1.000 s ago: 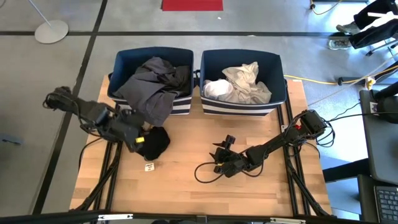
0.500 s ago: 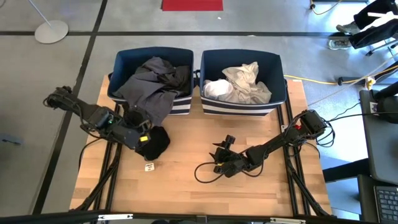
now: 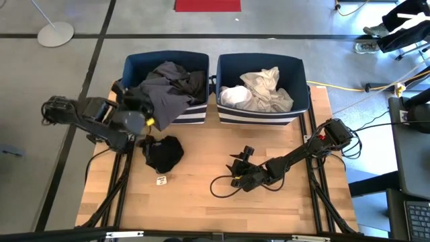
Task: Sort clothes
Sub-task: Put the black shorts into the left laundry bin
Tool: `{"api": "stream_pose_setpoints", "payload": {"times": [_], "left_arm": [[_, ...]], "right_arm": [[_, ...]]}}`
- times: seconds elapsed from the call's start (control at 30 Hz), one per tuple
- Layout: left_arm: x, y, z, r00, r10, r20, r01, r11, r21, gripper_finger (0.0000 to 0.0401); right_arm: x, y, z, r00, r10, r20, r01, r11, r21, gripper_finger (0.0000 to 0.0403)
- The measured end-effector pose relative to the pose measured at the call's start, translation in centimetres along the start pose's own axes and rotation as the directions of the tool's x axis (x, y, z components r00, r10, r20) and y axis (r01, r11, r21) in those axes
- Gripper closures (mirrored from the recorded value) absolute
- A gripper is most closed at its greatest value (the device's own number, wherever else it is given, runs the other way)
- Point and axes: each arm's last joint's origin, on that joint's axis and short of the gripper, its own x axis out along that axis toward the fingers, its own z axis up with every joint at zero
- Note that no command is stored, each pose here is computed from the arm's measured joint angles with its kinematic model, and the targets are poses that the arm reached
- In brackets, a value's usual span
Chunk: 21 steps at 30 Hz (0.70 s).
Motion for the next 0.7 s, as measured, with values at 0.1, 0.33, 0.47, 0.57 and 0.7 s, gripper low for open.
{"api": "stream_pose_setpoints", "payload": {"times": [0.1,0.33,0.47,0.57,0.7], "left_arm": [[1.1,0.9,-0.1,0.997,0.039,-0.061,-0.040,0.999,-0.017,0.0266],[4.2,0.8,1.3,0.972,-0.180,-0.152,0.163,0.980,-0.116,0.0266],[6.8,0.7,1.9,0.955,-0.242,-0.174,0.217,0.965,-0.147,0.0266],[9.4,0.8,1.8,0.947,-0.231,-0.222,0.202,0.968,-0.146,0.0266],[13.1,1.7,1.3,0.941,-0.183,-0.284,0.144,0.978,-0.151,0.0266]], "right_arm": [[0.0,0.0,0.0,1.000,-0.006,0.004,0.006,1.000,-0.017,0.0180],[0.6,-0.7,0.3,1.000,-0.025,-0.003,0.025,0.999,-0.025,0.0180],[0.8,-0.7,0.3,1.000,-0.016,-0.009,0.016,0.999,-0.035,0.0180],[0.7,-0.7,0.3,1.000,-0.014,-0.010,0.014,0.999,-0.052,0.0180],[0.7,-0.7,0.3,1.000,-0.015,-0.010,0.014,0.998,-0.057,0.0180]]}}
